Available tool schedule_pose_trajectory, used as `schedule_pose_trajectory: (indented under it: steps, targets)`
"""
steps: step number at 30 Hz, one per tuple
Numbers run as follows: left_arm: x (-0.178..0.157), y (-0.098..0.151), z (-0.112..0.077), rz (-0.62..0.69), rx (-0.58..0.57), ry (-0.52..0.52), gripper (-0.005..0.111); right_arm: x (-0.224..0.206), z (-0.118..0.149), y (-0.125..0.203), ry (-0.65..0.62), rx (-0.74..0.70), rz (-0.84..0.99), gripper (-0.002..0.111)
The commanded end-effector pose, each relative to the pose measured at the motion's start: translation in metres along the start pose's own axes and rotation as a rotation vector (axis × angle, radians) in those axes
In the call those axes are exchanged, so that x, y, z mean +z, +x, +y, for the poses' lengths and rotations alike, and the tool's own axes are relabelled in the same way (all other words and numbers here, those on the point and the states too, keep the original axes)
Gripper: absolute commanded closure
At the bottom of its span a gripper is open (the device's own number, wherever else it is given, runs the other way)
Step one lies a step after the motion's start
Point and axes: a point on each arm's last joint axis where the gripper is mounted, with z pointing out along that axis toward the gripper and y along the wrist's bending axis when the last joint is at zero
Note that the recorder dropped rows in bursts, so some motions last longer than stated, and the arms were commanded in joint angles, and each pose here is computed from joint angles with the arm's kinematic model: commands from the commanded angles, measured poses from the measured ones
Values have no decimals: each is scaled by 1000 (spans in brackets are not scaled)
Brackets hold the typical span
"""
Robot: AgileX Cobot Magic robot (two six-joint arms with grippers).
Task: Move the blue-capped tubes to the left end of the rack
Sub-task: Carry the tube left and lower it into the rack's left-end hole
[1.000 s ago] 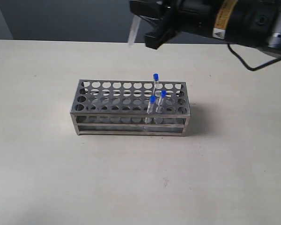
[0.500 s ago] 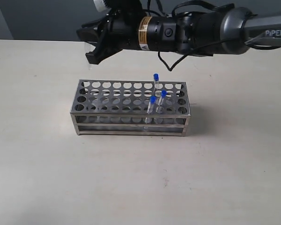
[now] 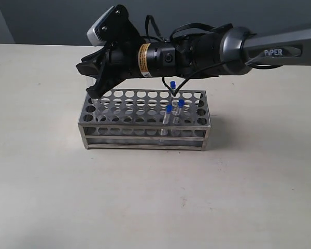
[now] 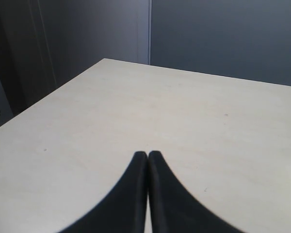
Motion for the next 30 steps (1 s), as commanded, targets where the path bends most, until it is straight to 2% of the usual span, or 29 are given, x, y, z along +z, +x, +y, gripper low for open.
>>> schedule_pose_trajectory:
  steps: [1, 11, 21, 24, 30]
  targets:
    - [-1, -2, 0, -11, -3, 1, 106, -1, -5, 0, 32, -24, 15, 108]
    - [-1, -2, 0, -11, -3, 1, 106, 1, -4, 3, 26, -21, 20, 108]
    - [-1, -2, 0, -11, -3, 1, 106, 15, -2, 32, -7, 31, 65, 107]
    - [-1, -2, 0, -11, -3, 1, 106, 17, -1, 39, -15, 38, 73, 99]
    - [-1, -2, 0, -11, -3, 1, 106, 16, 0, 35, -21, 35, 61, 69]
